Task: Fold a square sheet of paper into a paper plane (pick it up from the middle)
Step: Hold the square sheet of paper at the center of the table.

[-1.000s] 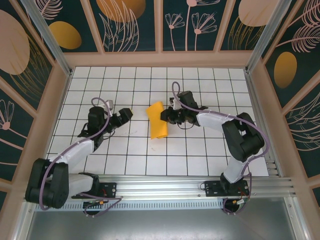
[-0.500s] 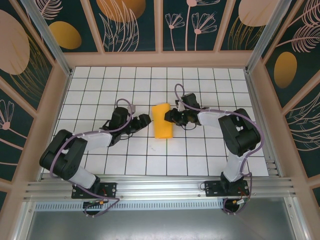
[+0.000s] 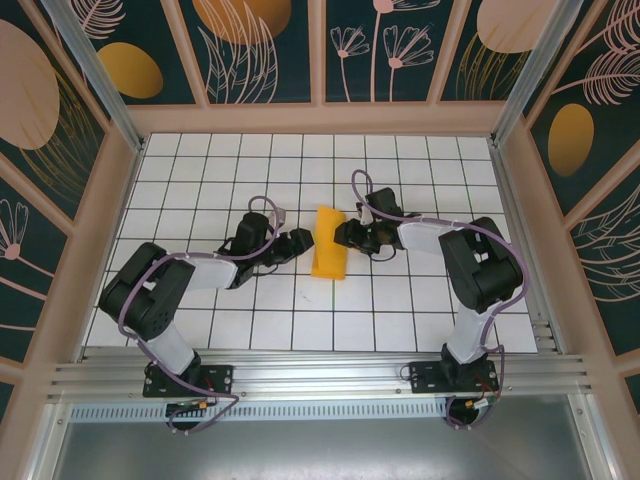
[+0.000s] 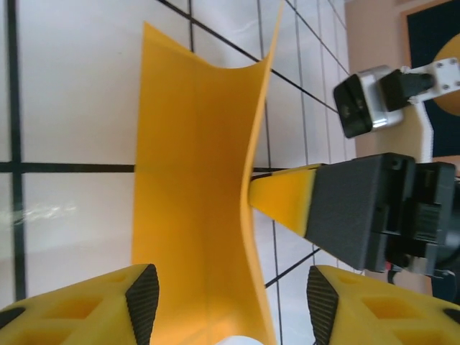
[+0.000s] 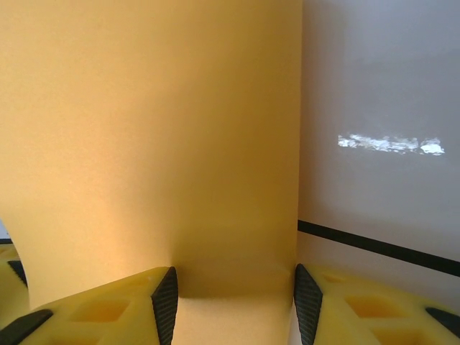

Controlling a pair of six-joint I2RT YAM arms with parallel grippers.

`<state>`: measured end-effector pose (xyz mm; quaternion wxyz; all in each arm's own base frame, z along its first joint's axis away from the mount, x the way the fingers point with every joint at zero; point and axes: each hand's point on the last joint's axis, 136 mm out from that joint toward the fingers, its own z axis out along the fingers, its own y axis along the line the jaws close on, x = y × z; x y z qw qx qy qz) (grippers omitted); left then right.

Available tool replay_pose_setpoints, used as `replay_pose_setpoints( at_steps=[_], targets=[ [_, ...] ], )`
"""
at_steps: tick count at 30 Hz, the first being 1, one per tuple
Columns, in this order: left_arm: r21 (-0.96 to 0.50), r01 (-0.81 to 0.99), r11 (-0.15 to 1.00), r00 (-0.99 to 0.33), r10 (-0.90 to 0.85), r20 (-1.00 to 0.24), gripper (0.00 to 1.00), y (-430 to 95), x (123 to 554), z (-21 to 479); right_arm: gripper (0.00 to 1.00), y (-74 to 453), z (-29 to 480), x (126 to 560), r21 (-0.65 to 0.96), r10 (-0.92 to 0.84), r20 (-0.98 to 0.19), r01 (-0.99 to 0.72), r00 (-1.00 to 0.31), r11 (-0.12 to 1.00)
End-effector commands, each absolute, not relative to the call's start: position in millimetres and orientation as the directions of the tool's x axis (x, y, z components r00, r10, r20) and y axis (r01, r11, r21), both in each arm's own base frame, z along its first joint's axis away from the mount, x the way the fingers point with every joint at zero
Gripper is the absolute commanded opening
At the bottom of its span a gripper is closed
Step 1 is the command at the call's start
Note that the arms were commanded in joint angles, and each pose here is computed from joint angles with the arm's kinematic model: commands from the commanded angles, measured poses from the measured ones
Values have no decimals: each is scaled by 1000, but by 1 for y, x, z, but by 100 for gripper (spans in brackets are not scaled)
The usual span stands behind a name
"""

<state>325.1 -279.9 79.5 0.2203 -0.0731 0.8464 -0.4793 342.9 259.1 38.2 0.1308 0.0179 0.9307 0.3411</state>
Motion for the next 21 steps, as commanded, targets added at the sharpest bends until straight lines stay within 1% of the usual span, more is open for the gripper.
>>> replay_pose_setpoints(
  at_steps=[1,3,4,9,12,16,21],
  targets=[
    [-872,176,457,-884,-316,-344,54,-295,331,103,49,256,50,343,635,125,-256,-69,-959,769],
    [-878,199,435,-882,-311,-354,51,-297,330,109,49,256,51,344,636,129,-256,-66,-958,769],
    [-878,181,443,-892,-303,-337,51,-298,329,98,49,256,51,344,637,130,-256,-66,-958,768],
    [-884,185,429,-901,-285,-327,48,-302,328,93,49,256,52,343,646,139,-249,-57,-958,762],
    [-889,188,418,-907,-274,-321,44,-305,328,91,48,256,53,342,649,140,-249,-58,-958,758],
    [-897,207,390,-907,-268,-326,34,-309,329,98,48,256,52,341,651,143,-245,-53,-959,757],
    [-901,222,374,-907,-259,-331,16,-313,330,101,48,256,58,340,656,146,-252,-58,-956,752]
  ],
)
